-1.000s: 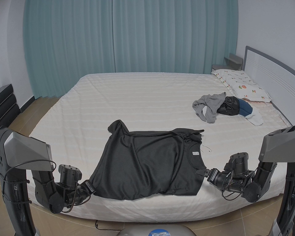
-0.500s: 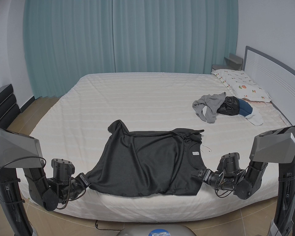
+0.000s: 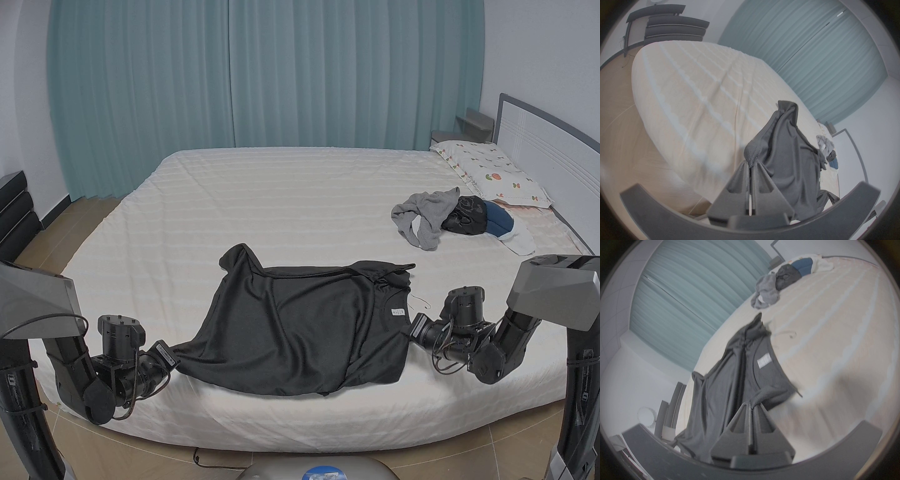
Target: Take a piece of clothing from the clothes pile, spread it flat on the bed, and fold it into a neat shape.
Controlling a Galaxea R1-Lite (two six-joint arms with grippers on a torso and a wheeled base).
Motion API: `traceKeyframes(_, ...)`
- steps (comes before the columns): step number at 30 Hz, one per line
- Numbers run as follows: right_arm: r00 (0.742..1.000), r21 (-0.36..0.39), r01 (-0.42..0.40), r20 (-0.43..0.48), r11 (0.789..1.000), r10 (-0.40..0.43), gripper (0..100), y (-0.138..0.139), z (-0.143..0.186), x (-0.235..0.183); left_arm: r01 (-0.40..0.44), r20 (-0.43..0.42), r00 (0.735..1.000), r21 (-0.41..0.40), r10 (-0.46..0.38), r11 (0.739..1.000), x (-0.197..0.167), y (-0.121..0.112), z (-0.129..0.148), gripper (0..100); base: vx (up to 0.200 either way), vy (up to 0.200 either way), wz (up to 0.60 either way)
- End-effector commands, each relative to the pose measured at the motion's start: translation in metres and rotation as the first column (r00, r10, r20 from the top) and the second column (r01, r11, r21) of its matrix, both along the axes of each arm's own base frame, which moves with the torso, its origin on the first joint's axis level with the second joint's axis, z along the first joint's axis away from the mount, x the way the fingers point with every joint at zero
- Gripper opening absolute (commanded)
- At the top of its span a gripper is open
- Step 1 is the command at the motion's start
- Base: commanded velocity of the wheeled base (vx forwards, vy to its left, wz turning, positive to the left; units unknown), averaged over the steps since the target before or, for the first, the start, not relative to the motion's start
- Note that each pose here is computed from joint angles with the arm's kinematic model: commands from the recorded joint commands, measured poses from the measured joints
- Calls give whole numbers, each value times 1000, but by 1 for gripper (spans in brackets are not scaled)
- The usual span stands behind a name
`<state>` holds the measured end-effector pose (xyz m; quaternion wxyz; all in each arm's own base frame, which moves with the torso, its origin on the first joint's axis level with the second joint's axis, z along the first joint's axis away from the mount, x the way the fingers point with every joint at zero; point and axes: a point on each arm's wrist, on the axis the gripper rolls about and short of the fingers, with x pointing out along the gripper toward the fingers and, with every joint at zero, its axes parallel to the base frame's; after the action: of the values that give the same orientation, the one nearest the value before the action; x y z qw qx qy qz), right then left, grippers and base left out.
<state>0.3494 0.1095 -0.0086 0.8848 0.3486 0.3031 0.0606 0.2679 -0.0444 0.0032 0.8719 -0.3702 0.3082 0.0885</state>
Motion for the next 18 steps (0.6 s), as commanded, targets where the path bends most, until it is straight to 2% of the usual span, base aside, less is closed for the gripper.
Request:
traceKeyframes(1,990,13,84,113,996,-85,0,-6,32,35,-58,87,994,-43,61,997,10,9,7,0,0,0,0)
traceKeyframes(8,983,22,113,140,993,-115,0,-7,52,72,-80,122,989,-62,87,995,20,13,7,0,0,0,0)
traceKeyframes(12,980,11,143,141,990,-143,0,-3,49,93,-144,142,978,-87,155,986,32,15,4,0,0,0,0)
traceKeyframes(14,979,9,145,144,989,-145,0,-3,48,94,-150,143,976,-88,162,985,33,15,4,0,0,0,0)
traceKeyframes(18,980,0,148,138,989,-147,0,4,38,112,-208,168,960,-98,222,973,45,30,4,0,0,0,0)
